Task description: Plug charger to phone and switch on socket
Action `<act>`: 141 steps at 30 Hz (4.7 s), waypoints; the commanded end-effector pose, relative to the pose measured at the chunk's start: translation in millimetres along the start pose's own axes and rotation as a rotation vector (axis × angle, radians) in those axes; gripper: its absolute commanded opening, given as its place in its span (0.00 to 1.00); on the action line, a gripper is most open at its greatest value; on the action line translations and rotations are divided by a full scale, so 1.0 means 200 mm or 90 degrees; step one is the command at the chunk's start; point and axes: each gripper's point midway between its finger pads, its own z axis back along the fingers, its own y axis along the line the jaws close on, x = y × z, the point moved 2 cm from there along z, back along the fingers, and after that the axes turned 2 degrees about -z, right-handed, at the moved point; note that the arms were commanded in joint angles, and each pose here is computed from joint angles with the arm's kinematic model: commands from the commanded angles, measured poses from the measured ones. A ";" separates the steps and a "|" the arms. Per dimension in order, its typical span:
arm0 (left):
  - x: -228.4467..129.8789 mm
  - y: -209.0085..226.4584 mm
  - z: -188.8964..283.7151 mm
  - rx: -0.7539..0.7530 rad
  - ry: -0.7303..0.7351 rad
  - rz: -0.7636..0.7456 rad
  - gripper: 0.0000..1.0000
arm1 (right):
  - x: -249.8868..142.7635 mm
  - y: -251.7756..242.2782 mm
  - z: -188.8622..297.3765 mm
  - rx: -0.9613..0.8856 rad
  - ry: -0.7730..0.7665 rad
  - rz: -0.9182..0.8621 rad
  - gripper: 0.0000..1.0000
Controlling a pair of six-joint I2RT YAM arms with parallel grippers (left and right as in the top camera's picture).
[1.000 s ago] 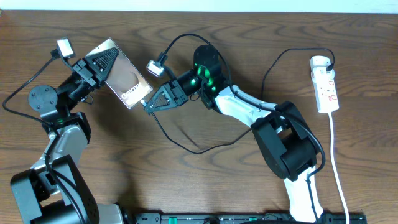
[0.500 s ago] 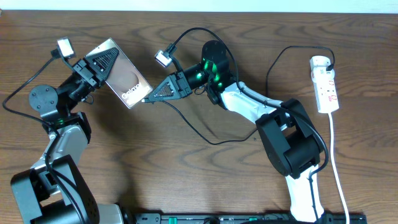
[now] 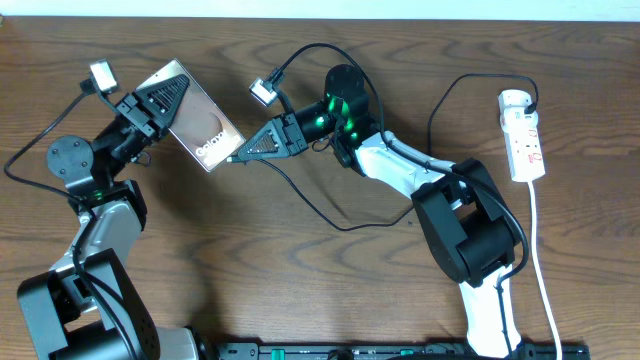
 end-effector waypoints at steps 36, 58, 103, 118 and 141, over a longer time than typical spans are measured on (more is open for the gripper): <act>0.18 0.02 0.24 0.037 -0.055 0.012 0.07 | -0.23 -0.27 -0.13 -0.097 0.035 -0.065 0.01; 0.16 0.02 0.24 0.035 -0.037 0.011 0.07 | -0.46 -0.89 0.82 -0.746 -0.099 -0.296 0.01; 0.13 0.02 0.24 0.032 -0.013 -0.011 0.07 | -0.84 -0.84 1.06 -1.042 0.004 -0.475 0.03; 0.12 0.02 0.24 0.031 -0.007 -0.011 0.07 | -0.96 -0.79 1.00 -1.055 0.032 -0.547 0.13; 0.12 0.02 0.24 0.031 -0.007 -0.011 0.07 | -0.52 -0.32 0.29 -0.124 0.037 -0.155 0.01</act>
